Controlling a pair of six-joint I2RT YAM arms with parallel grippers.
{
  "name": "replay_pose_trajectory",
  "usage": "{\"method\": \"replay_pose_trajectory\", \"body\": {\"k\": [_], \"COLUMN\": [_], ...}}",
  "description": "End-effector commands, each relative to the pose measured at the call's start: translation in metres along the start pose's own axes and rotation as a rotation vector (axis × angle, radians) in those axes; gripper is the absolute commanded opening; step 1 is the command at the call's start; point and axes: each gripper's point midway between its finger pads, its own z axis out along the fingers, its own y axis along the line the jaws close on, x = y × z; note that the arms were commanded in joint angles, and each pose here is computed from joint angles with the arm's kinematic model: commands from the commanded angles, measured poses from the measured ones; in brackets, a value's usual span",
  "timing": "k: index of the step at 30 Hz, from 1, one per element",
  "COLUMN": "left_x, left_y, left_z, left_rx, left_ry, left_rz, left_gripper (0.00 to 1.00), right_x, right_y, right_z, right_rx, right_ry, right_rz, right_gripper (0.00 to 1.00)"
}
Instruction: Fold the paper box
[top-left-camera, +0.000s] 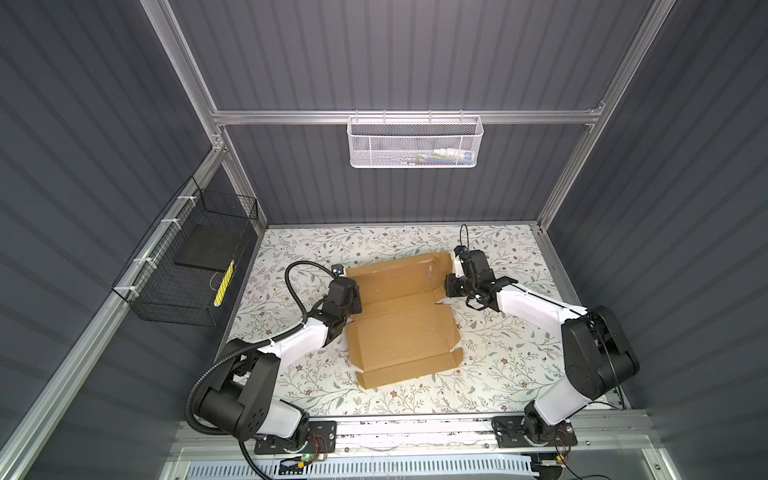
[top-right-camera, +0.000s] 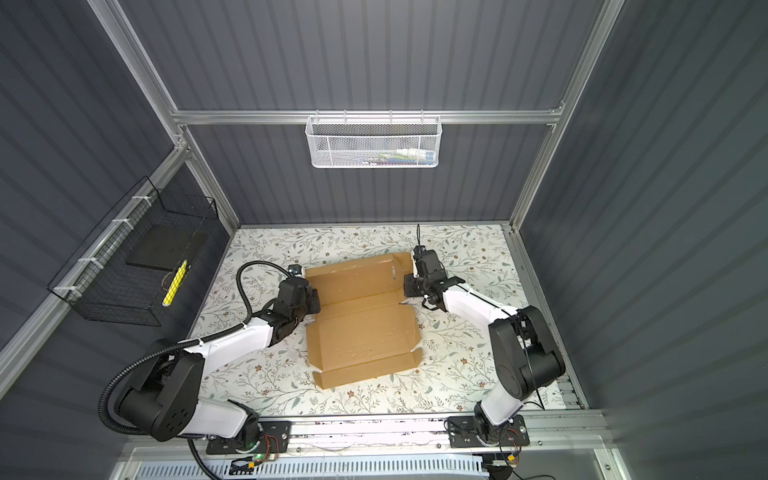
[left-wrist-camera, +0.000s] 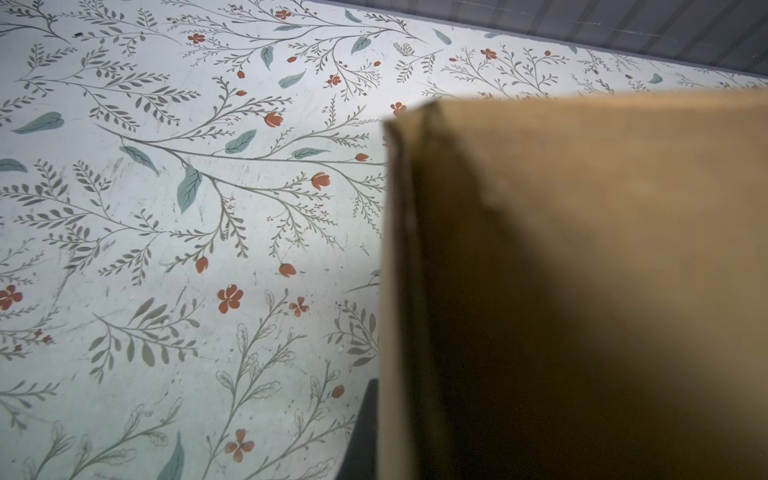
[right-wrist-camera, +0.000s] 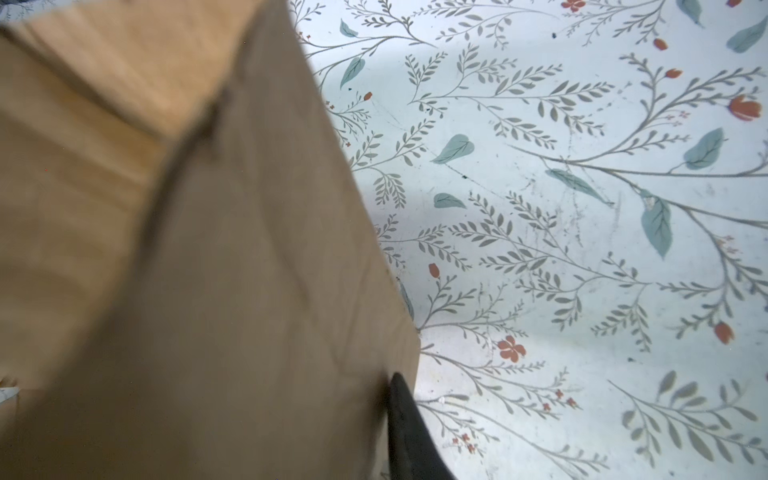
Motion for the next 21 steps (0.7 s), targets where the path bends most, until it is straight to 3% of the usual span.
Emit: {"method": "replay_pose_trajectory", "body": {"k": [1,12,21], "left_x": [-0.012,-0.01,-0.012], "left_y": [-0.005,-0.007,-0.006], "left_z": [-0.001,0.002,0.0], "left_rx": [0.027,0.031,0.03], "left_ry": [-0.03,-0.021,-0.027], "left_rz": [-0.03,-0.031,-0.029], "left_gripper": [0.0,0.0,0.0], "right_x": [-0.008,-0.006,-0.002], "right_y": [0.011,0.025,0.018], "right_z": [-0.014,-0.026,-0.026], "right_rx": [-0.053,-0.13,-0.095], "right_ry": [-0.014,0.002,0.009], "right_rz": [-0.004,0.016,0.022], "right_gripper": [0.18,0.16,0.16]}}
